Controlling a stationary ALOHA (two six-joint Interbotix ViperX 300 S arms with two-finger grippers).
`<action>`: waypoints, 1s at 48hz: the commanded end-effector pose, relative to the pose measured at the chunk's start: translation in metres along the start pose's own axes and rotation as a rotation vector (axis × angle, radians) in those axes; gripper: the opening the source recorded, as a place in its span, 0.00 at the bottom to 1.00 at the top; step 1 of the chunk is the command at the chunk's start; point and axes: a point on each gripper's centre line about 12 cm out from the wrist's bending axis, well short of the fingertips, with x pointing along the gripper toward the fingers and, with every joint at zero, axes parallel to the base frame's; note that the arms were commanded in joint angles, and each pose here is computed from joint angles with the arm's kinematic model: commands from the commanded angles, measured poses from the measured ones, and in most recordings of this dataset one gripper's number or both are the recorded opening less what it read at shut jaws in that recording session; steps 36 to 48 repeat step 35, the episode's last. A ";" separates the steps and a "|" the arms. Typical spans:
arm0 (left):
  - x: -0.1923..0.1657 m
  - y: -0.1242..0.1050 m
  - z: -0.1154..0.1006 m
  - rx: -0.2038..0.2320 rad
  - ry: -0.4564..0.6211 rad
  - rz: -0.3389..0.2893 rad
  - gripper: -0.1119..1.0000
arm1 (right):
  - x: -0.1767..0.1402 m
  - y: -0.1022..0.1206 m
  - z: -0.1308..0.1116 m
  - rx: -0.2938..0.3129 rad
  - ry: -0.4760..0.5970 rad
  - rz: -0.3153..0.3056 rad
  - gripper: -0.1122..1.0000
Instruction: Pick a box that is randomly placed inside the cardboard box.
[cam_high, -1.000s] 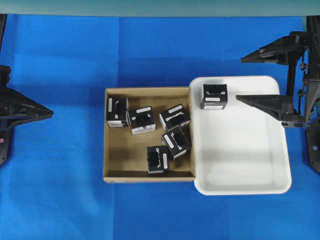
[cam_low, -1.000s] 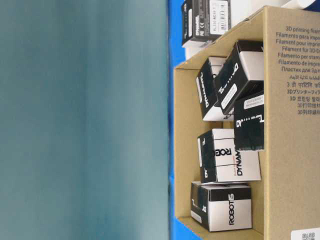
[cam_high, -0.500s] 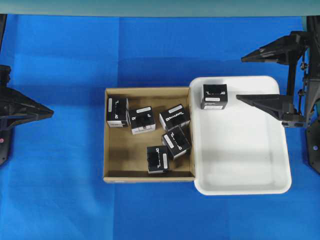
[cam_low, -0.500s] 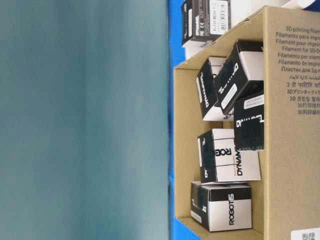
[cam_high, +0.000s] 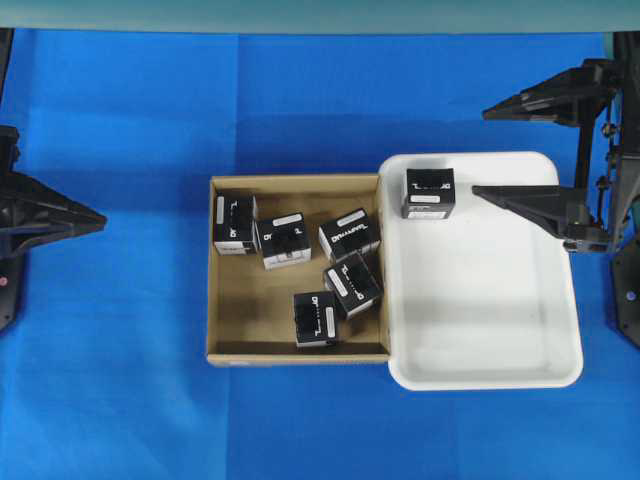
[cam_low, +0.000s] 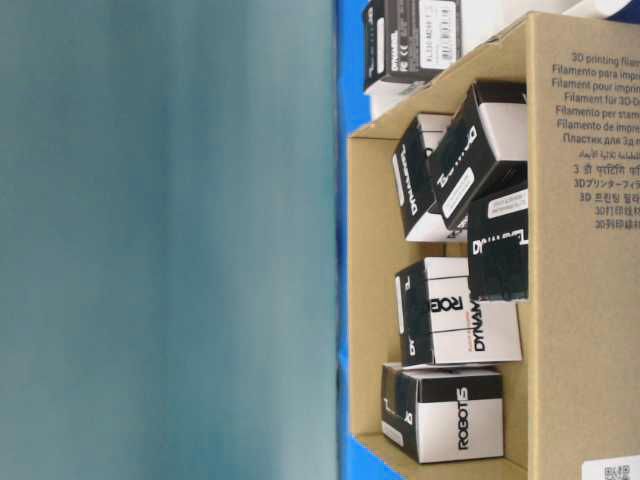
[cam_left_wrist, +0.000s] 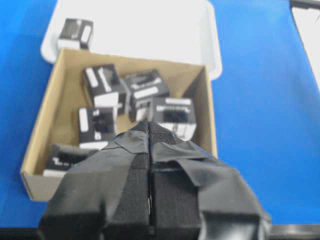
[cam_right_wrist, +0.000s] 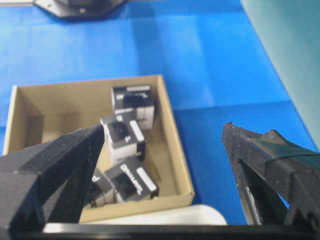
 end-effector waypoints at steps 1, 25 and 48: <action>0.000 -0.001 0.006 0.005 -0.021 -0.005 0.04 | 0.000 0.000 0.006 0.002 -0.024 -0.003 0.99; 0.000 -0.001 0.005 0.004 -0.019 -0.006 0.04 | 0.000 -0.001 0.007 0.002 -0.035 -0.005 0.99; 0.000 -0.001 0.006 0.004 -0.019 -0.006 0.04 | 0.000 -0.001 0.009 0.003 -0.055 -0.011 0.99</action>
